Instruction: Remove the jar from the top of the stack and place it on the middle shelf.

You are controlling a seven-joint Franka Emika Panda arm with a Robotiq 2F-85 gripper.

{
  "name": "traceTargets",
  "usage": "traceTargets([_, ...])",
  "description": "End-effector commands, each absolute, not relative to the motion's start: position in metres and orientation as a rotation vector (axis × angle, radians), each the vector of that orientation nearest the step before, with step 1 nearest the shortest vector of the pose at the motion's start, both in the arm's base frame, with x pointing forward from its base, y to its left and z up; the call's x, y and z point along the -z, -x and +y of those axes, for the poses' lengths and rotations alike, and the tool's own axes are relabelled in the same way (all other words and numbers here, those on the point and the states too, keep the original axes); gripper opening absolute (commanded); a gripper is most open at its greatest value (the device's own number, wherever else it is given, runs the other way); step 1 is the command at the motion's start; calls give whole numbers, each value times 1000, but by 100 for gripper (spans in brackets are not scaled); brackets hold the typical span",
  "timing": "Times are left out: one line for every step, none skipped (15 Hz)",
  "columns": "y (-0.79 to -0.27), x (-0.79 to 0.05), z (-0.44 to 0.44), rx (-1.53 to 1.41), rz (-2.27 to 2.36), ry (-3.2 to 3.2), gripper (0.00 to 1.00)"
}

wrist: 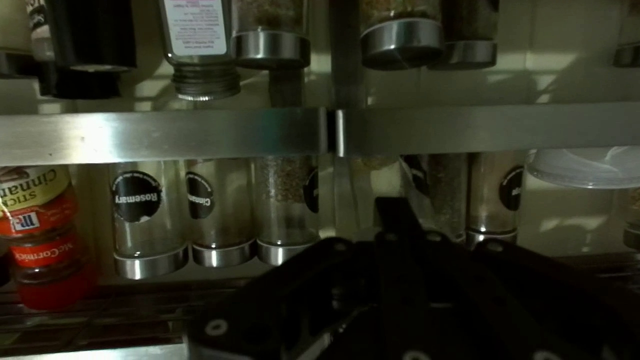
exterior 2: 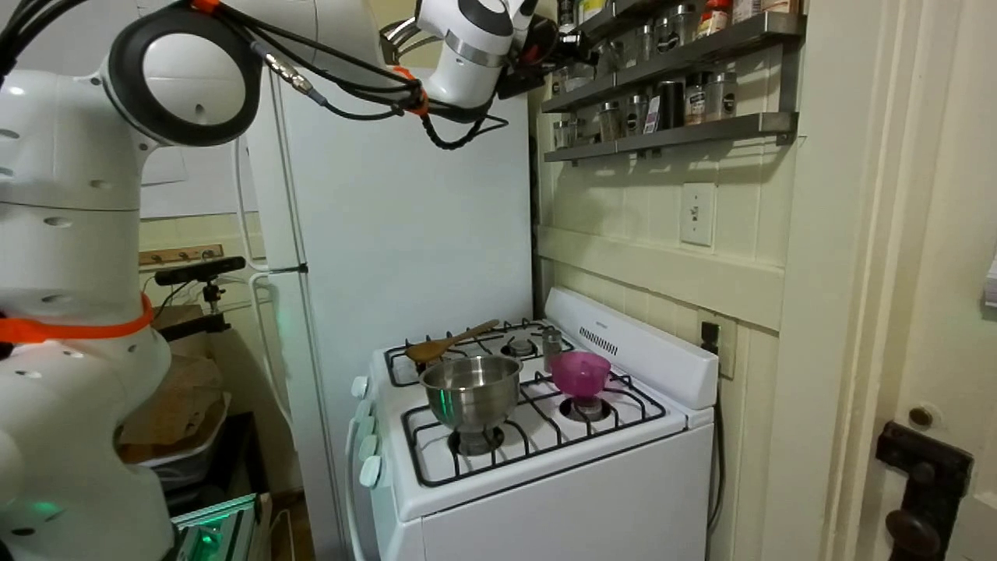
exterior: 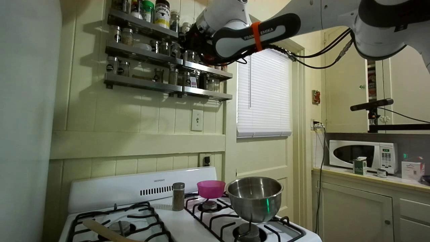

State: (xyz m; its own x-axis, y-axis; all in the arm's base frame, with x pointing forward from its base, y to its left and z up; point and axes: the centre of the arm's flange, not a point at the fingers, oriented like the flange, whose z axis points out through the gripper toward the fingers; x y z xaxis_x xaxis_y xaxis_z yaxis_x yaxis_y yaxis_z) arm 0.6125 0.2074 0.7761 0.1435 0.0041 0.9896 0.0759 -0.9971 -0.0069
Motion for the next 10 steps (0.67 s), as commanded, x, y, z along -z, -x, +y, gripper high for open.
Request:
traceTargets([-620, -772, 210, 2051, -70, 2272, 0])
traceTargets([-622, -772, 210, 2058, -66, 2262, 0])
traceTargets([-623, -772, 210, 2058, -65, 2258, 0])
traceTargets([-624, -772, 211, 2056, -64, 2251, 0])
traceTargets([-624, -771, 212, 2053, -61, 2250, 0])
traceTargets([-626, -771, 212, 2057, -59, 2239, 0])
traceTargets([-627, -771, 212, 2059, -55, 2232, 0])
traceTargets([-629, -771, 211, 2068, -51, 2218, 0])
traceTargets([-631, -771, 211, 2080, -53, 2208, 0])
traceTargets([-632, -771, 211, 2081, -50, 2202, 0])
